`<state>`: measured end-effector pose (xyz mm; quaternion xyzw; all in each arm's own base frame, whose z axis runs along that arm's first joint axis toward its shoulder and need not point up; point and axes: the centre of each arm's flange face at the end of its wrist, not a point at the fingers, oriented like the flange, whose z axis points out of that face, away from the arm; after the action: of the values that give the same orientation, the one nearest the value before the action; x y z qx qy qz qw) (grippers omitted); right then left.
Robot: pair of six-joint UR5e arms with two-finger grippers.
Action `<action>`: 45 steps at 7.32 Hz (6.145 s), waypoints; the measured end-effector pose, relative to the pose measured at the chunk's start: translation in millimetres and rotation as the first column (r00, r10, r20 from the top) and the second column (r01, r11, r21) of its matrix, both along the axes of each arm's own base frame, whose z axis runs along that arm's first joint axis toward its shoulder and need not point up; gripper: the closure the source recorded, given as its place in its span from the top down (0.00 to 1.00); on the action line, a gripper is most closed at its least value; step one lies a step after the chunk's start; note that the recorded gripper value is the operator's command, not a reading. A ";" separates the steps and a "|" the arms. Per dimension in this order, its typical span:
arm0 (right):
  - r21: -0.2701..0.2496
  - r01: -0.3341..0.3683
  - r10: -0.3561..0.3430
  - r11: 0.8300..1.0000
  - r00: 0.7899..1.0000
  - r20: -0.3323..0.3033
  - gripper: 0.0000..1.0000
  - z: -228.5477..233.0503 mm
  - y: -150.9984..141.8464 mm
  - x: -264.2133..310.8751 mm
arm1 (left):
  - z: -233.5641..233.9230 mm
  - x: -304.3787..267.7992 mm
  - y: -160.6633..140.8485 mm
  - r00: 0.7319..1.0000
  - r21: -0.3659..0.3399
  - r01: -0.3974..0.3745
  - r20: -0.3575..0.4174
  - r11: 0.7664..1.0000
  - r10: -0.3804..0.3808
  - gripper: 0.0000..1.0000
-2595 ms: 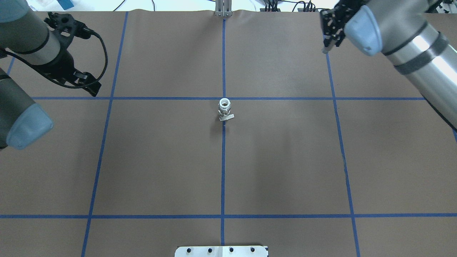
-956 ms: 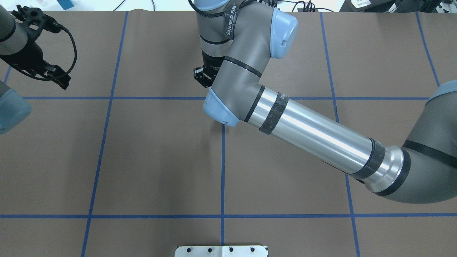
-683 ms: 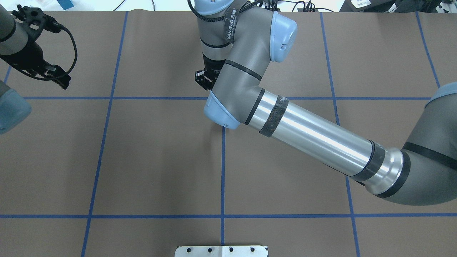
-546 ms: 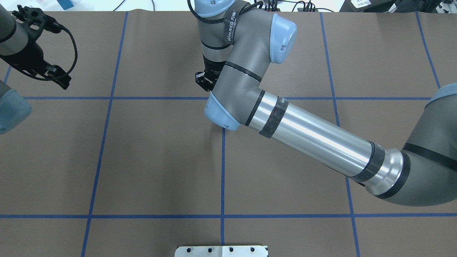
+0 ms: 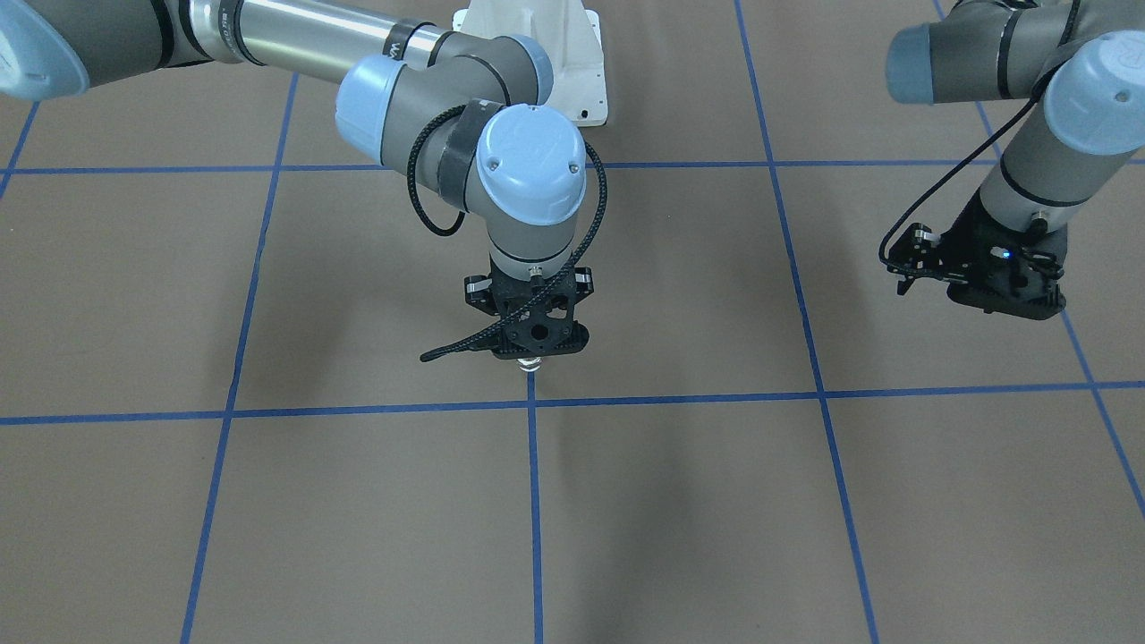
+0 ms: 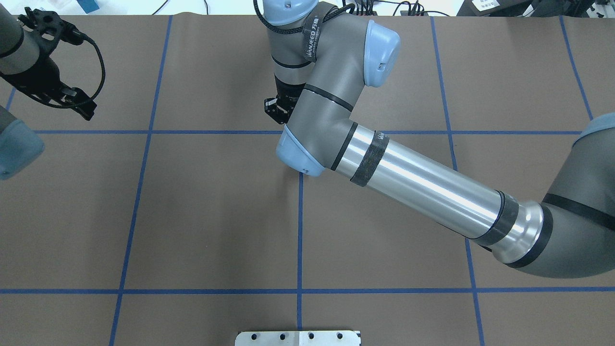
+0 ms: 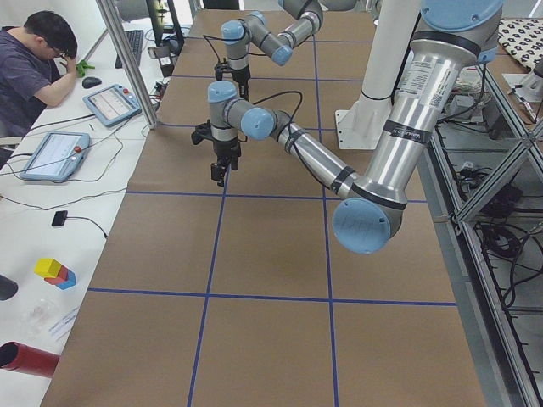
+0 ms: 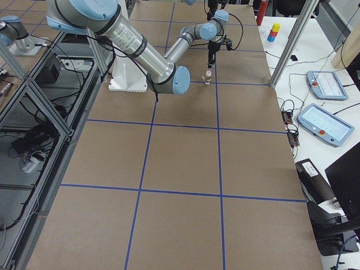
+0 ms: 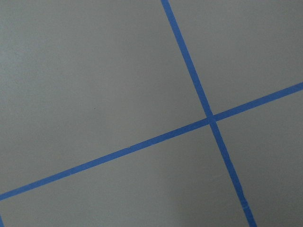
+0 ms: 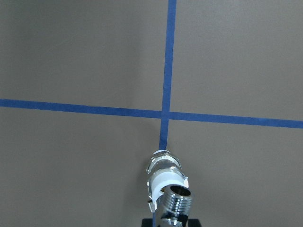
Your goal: Assemble PPR valve and pipe with both arms
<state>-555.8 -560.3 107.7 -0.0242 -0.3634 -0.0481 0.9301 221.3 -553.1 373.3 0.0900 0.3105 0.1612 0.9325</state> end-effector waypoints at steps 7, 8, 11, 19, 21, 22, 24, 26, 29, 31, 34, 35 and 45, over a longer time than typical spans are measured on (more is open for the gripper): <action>0.002 0.000 0.000 1.000 1.000 0.003 0.00 7.0 -2.5 -4.6 | 1.4 1.1 -1.9 1.000 -0.004 0.000 0.002 1.000 0.000 1.00; 0.004 -0.002 0.002 1.000 1.000 0.008 0.00 8.2 -3.7 -6.1 | 1.8 1.2 -2.1 1.000 -0.005 0.000 0.003 1.000 0.000 1.00; 0.005 -0.003 0.003 1.000 1.000 0.012 0.00 8.8 -4.2 -6.9 | 2.2 1.4 -2.6 1.000 -0.006 0.000 0.003 1.000 0.000 1.00; 0.010 0.000 0.000 1.000 1.000 0.025 0.00 13.5 4.2 -0.5 | 3.3 3.1 -3.7 1.000 -0.009 -0.001 0.005 1.000 0.001 1.00; 0.009 0.002 -0.003 1.000 1.000 0.022 0.00 15.5 6.1 -3.2 | 4.1 3.3 -3.9 1.000 -0.010 -0.001 0.006 1.000 0.001 1.00; 0.008 0.003 -0.003 1.000 1.000 0.020 0.00 16.6 6.6 -4.0 | 4.5 3.4 -4.1 1.000 -0.011 -0.001 0.006 1.000 0.001 1.00; 0.009 0.006 -0.006 1.000 1.000 0.019 0.00 17.3 7.9 -5.8 | 4.8 3.5 -4.3 1.000 -0.011 -0.001 0.006 1.000 0.001 1.00; 0.007 0.009 -0.009 1.000 1.000 0.015 0.00 18.6 9.5 -9.0 | 4.8 3.5 -4.3 1.000 -0.011 -0.001 0.006 1.000 0.001 1.00; 0.006 0.009 -0.009 1.000 1.000 0.013 0.00 21.3 9.0 -9.4 | 5.4 3.6 -4.5 1.000 -0.012 -0.001 0.007 1.000 0.001 1.00; 0.005 0.009 -0.009 1.000 1.000 0.012 0.00 21.7 8.9 -9.6 | 5.4 3.6 -4.5 1.000 -0.012 -0.001 0.007 1.000 0.001 1.00; 0.004 0.011 -0.011 1.000 1.000 0.009 0.00 23.2 8.9 -10.8 | 5.3 3.6 -4.5 1.000 -0.012 -0.001 0.006 1.000 0.001 1.00; 0.004 0.011 -0.011 1.000 1.000 0.009 0.00 23.1 8.9 -11.0 | 5.3 3.6 -4.5 1.000 -0.012 -0.001 0.006 1.000 0.001 1.00; 0.003 0.018 -0.018 1.000 1.000 0.008 0.24 25.1 12.5 -14.7 | 7.4 4.4 -5.8 1.000 -0.016 -0.001 0.009 1.000 0.001 1.00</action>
<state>-570.5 -547.8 132.8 -0.0257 -0.3667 -0.0570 0.9282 225.6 -559.0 380.7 0.0816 0.3076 0.1596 0.9345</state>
